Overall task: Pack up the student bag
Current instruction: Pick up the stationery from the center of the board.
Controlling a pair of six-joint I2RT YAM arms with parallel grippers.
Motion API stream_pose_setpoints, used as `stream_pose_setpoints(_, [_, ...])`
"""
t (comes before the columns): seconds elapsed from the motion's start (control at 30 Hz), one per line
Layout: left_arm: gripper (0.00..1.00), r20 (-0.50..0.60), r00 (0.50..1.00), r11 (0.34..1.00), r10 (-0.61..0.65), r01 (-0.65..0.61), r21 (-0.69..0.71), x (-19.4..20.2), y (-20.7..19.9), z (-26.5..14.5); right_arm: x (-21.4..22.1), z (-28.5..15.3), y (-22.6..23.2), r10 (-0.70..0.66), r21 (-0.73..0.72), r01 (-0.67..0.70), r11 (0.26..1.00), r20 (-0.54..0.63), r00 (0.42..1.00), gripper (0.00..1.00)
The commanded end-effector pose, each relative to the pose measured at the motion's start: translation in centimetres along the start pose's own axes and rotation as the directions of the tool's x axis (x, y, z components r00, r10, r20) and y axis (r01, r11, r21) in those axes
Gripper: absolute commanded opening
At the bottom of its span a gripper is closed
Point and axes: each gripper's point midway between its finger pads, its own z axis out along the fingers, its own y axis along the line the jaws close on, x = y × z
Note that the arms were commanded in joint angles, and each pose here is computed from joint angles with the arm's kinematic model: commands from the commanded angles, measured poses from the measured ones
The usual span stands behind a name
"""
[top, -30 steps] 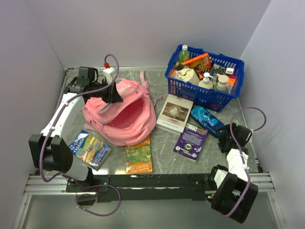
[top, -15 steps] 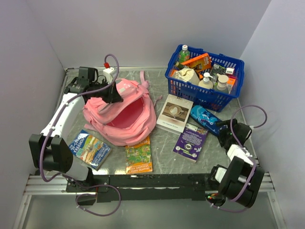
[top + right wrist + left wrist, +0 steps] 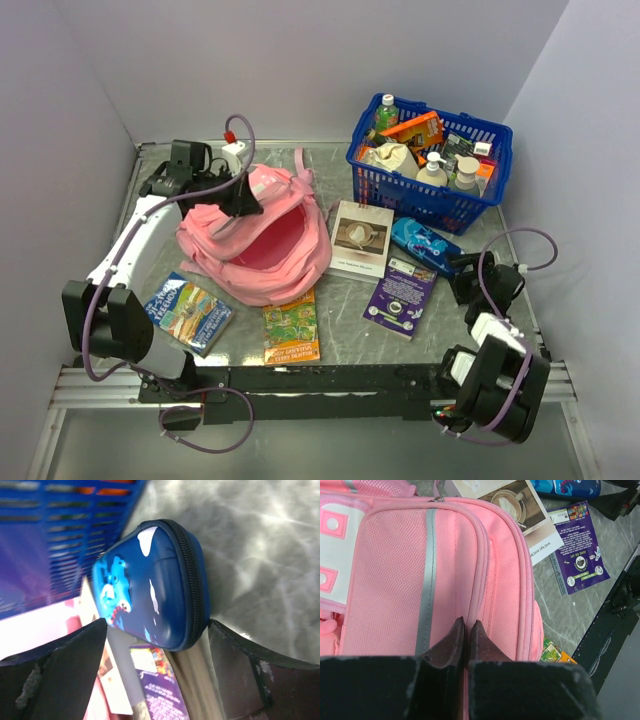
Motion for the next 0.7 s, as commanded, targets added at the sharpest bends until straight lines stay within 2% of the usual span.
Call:
stream_pose_setpoints(0.0, [0.01,0.117,0.987,0.991,0.114,-0.122,0.06,-3.9,-2.4,0.0,0.2,-1.4,3.6,-0.042,-0.148,0.04,0.988,-0.01,0.999,0.86])
stream_pose_setpoints(0.3, [0.01,0.09,0.985,0.987,0.146,-0.152,0.059,-5.1,-1.3,3.5,1.0,-2.9,5.8,-0.117,-0.249,0.112,0.962,-0.008,0.993,0.71])
stream_pose_setpoints(0.67, [0.01,0.078,0.984,0.984,0.159,-0.165,0.074,-5.3,-1.3,5.4,3.0,-2.9,10.8,-0.274,-0.388,0.249,0.887,-0.01,0.962,0.74])
